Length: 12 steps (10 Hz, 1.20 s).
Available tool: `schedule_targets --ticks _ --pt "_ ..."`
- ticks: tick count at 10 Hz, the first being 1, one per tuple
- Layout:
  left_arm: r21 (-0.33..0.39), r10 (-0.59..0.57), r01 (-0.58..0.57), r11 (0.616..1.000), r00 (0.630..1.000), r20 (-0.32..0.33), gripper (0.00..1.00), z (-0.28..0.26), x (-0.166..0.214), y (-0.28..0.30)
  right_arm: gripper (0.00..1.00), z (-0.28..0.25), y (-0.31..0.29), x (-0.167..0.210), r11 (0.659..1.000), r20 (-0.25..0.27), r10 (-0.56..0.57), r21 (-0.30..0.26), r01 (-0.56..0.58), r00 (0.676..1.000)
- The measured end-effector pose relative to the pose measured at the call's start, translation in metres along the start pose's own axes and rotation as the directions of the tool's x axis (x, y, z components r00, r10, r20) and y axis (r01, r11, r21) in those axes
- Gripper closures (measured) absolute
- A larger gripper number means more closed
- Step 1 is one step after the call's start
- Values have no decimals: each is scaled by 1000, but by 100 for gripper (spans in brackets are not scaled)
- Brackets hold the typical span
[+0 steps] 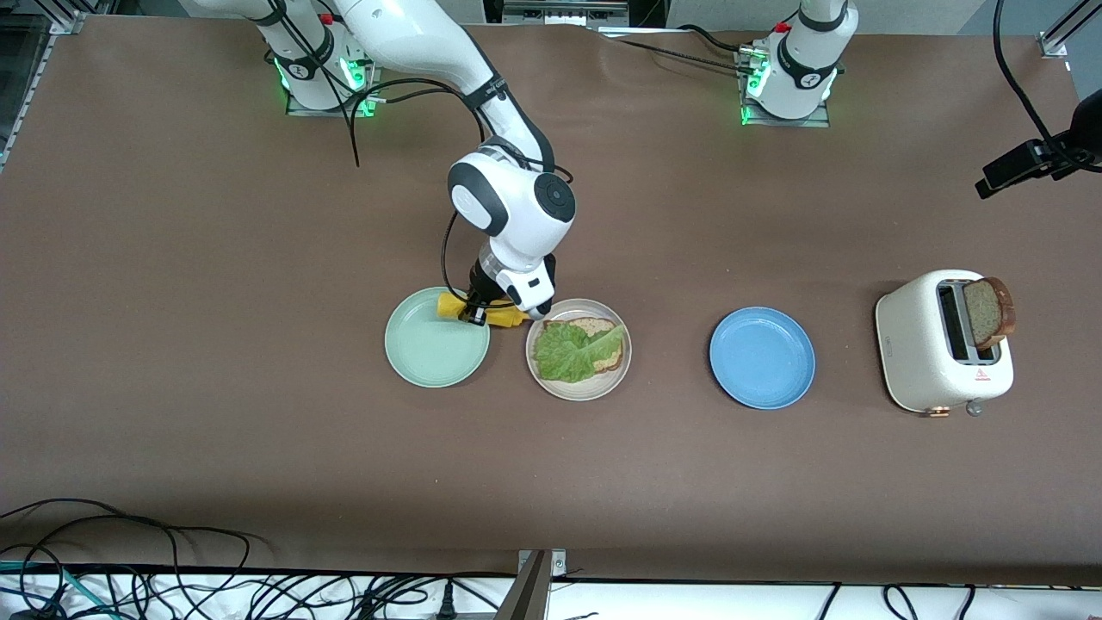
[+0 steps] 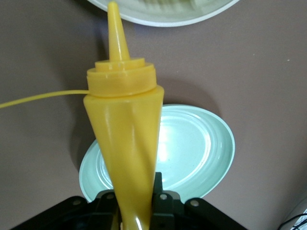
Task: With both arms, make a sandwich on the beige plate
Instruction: 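Lift the yellow bottle with the right gripper over the lettuce, then carry the yellow bottle back and set it down with the right gripper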
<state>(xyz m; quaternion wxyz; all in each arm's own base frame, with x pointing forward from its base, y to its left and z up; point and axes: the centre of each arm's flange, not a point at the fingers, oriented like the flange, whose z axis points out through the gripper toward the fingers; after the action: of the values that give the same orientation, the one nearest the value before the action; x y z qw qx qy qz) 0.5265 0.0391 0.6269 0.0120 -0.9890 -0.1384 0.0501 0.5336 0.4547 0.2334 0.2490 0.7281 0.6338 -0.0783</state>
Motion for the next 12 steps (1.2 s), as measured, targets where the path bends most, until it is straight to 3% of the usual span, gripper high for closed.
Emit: schedule_targets --ticks 4,6,9,12 --pt "0 1 -1 1000 1000 0 0 0 0 0 78 -8 20 -11 998 -12 56 -12 -56 998" --pt "0 1 -1 1000 1000 0 0 0 0 0 78 -31 60 -47 985 -66 169 34 -167 983" --pt "0 0 0 1000 1000 0 0 0 0 0 78 -52 122 -144 946 -114 281 198 -255 953" --pt "-1 -17 17 1000 1000 5 0 2 3 -9 78 -27 181 -272 886 -232 351 396 -241 907"
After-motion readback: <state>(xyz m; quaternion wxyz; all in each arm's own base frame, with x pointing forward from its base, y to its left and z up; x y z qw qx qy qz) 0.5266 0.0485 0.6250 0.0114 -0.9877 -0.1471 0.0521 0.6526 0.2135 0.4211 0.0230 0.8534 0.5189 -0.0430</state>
